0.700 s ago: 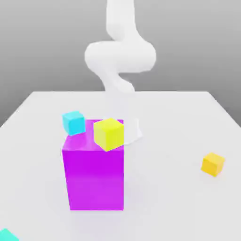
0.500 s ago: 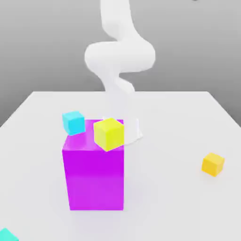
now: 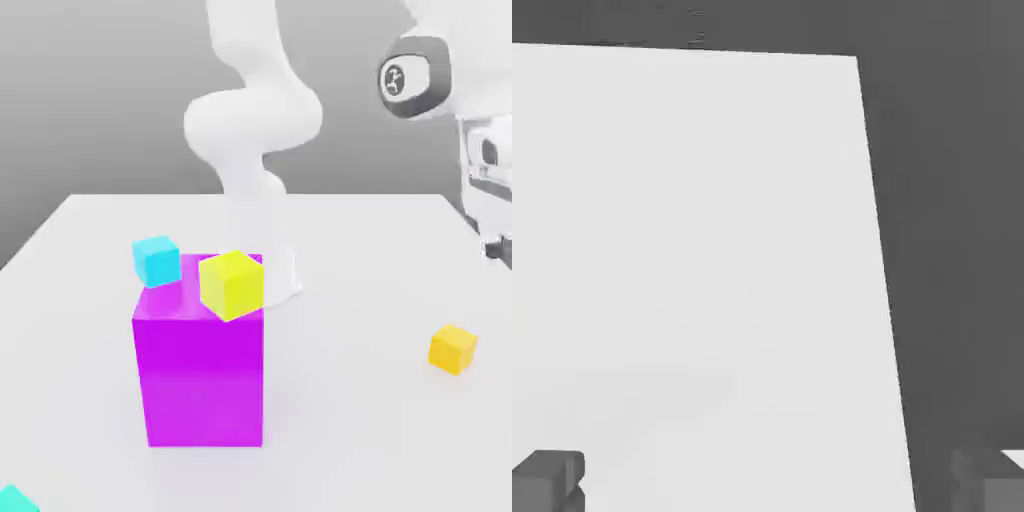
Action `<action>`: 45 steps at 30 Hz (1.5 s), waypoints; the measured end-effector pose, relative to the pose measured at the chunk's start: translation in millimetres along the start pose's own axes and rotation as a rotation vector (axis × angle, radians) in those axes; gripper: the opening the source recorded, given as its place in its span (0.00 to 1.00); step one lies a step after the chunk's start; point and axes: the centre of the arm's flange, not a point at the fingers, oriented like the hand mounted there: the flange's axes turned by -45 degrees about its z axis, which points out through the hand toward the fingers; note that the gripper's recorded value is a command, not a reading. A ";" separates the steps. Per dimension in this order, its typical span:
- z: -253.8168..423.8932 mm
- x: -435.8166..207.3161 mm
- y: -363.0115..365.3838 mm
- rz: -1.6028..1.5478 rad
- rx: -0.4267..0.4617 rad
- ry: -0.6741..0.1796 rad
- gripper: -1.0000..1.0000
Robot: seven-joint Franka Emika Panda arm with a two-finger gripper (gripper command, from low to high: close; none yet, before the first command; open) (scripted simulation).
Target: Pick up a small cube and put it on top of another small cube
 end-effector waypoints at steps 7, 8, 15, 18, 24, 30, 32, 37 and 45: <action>91.7 38.4 -110.2 -0.536 0.170 -0.051 0.50; 102.5 36.4 -118.8 -0.577 0.186 -0.057 0.50; 168.3 25.4 -135.0 -0.610 0.203 -0.062 0.00; 168.4 25.4 -135.1 -0.610 0.204 -0.063 0.00; 155.0 27.5 -132.1 -0.611 0.204 -0.064 0.00; 98.4 17.1 -99.8 -0.524 0.198 -0.075 0.00; 76.1 -5.3 -66.7 -0.403 0.190 -0.088 0.00; 11.5 -66.1 -4.3 -0.122 0.170 -0.119 0.00; -109.5 -215.2 37.1 0.393 0.141 -0.159 0.00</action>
